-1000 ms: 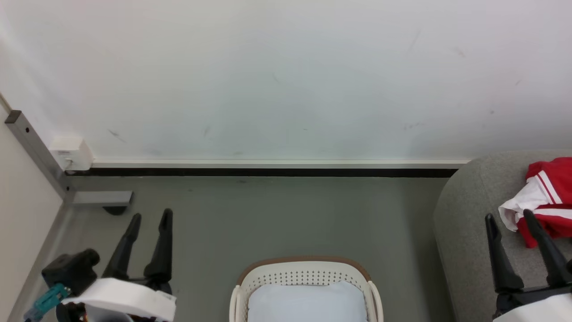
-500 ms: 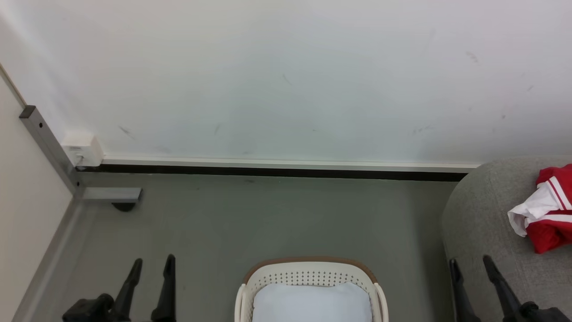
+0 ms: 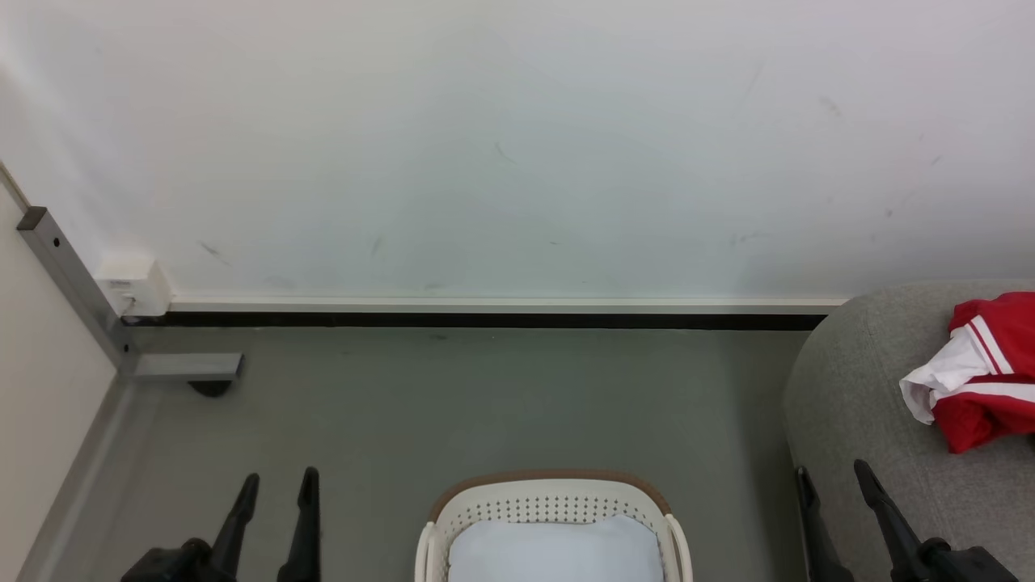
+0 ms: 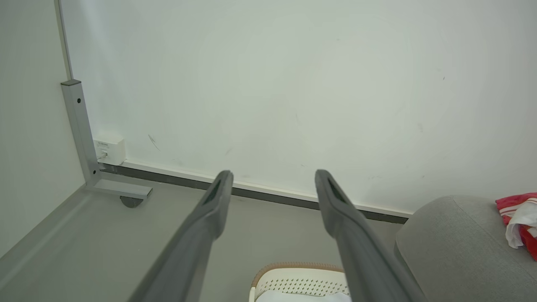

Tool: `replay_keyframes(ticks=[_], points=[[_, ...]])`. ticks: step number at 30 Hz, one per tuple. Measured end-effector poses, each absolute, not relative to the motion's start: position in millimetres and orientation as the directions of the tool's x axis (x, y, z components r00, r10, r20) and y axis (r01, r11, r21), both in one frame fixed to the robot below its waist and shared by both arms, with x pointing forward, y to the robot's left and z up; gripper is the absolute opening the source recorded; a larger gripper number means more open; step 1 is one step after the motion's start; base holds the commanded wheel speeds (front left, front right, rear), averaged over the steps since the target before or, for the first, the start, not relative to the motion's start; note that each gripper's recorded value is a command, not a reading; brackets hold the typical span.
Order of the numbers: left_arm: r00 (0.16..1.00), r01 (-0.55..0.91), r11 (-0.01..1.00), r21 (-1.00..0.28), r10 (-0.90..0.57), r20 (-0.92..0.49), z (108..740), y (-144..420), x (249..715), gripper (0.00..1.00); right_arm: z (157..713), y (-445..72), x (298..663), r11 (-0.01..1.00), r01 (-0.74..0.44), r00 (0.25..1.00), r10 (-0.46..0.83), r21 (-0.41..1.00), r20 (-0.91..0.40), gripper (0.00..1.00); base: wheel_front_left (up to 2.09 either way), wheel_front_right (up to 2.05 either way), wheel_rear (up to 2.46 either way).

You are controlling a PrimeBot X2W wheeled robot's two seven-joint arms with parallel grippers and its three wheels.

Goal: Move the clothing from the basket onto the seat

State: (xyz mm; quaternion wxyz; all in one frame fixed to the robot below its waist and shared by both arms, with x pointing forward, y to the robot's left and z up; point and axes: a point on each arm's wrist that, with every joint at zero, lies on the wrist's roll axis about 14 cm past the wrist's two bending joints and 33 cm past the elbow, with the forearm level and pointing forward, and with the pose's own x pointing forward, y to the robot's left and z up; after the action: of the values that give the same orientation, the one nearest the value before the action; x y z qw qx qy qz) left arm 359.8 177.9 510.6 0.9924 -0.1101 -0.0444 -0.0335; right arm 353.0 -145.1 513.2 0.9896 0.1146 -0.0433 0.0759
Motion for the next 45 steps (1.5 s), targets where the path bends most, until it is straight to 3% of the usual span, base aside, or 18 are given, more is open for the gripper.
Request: replay_keyframes(ticks=[7, 8, 22, 45], points=[[0.993, 0.092, 0.971, -0.223, -0.073, 0.092, 508.1, 173.4, 359.5, 1.00, 512.8, -144.4, 351.8, 0.960, -0.161, 0.985, 0.140, 0.231, 0.105, 1.00, 0.00, 0.00, 0.00], [0.993, 0.093, 0.970, -0.225, -0.074, 0.089, 506.9, 172.8, 359.2, 0.00, 511.9, -144.6, 351.6, 0.959, -0.159, 0.985, 0.139, 0.234, 0.102, 0.00, 0.00, 0.00, 0.00], [1.000, 0.021, 0.917, -0.399, -0.027, -0.009, 484.4, 179.8, 356.4, 0.00, 488.6, -154.8, 346.1, 0.906, -0.091, 0.996, 0.093, 0.414, 0.015, 0.00, 0.00, 0.00, 0.00], [0.999, -0.045, 0.728, -0.684, 0.025, -0.040, 488.5, 191.4, 365.9, 0.00, 492.3, -172.2, 358.6, 0.721, -0.020, 0.999, 0.032, 0.692, -0.004, 0.00, 0.00, 0.00, 0.00]])
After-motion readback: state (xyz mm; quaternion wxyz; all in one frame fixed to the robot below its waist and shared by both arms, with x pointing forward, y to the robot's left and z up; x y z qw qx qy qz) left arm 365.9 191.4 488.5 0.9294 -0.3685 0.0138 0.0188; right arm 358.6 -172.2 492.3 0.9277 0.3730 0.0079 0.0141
